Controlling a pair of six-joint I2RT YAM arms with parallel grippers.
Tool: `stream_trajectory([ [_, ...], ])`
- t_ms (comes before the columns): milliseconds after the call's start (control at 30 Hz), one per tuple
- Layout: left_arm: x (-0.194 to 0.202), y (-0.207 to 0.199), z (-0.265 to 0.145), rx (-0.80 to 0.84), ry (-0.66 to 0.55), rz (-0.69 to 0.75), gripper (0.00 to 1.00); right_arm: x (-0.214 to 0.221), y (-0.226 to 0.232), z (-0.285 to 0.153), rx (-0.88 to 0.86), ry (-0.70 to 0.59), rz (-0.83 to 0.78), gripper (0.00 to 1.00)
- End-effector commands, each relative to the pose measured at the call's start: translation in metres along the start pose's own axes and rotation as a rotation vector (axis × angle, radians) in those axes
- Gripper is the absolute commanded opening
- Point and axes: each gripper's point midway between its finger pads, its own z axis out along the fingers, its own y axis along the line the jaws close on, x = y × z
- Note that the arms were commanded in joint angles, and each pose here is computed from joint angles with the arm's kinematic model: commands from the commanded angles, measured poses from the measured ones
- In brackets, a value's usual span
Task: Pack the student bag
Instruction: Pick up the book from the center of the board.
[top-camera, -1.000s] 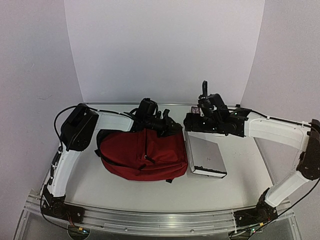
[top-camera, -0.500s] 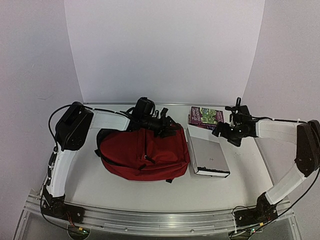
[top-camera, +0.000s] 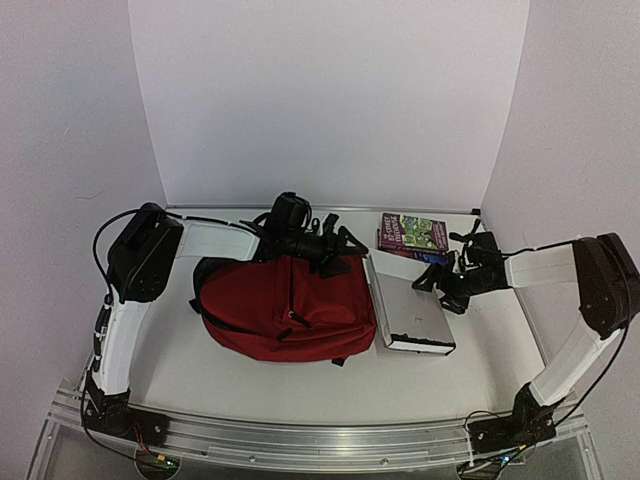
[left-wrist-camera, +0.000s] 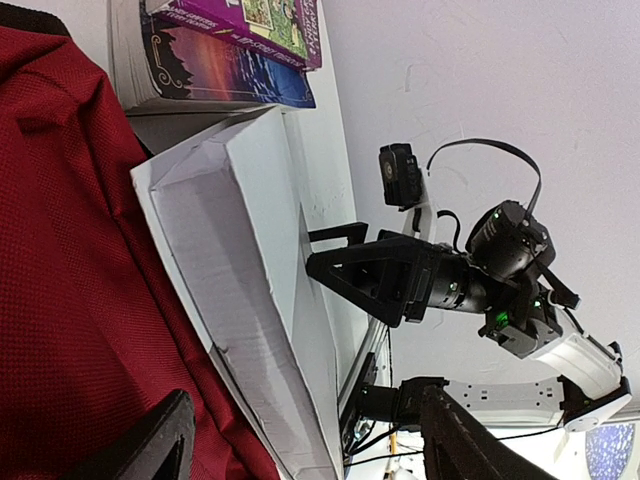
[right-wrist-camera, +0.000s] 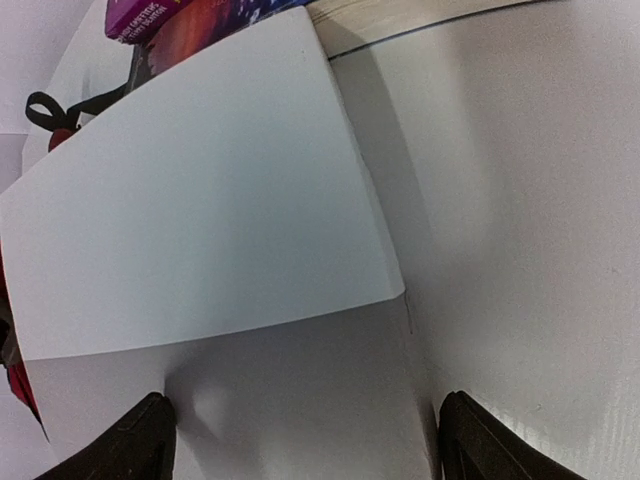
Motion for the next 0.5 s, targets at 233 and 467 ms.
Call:
stream_trajectory([
  [233,0.036,0.034,0.019,-0.102,0.102,-0.099,0.84,0.014,0.048,-0.001,-0.235,0.094,-0.016,0.83],
  [467,0.045,0.059,0.02,-0.205,0.113,-0.134,0.86,0.016,0.059,-0.001,-0.25,0.099,-0.032,0.82],
])
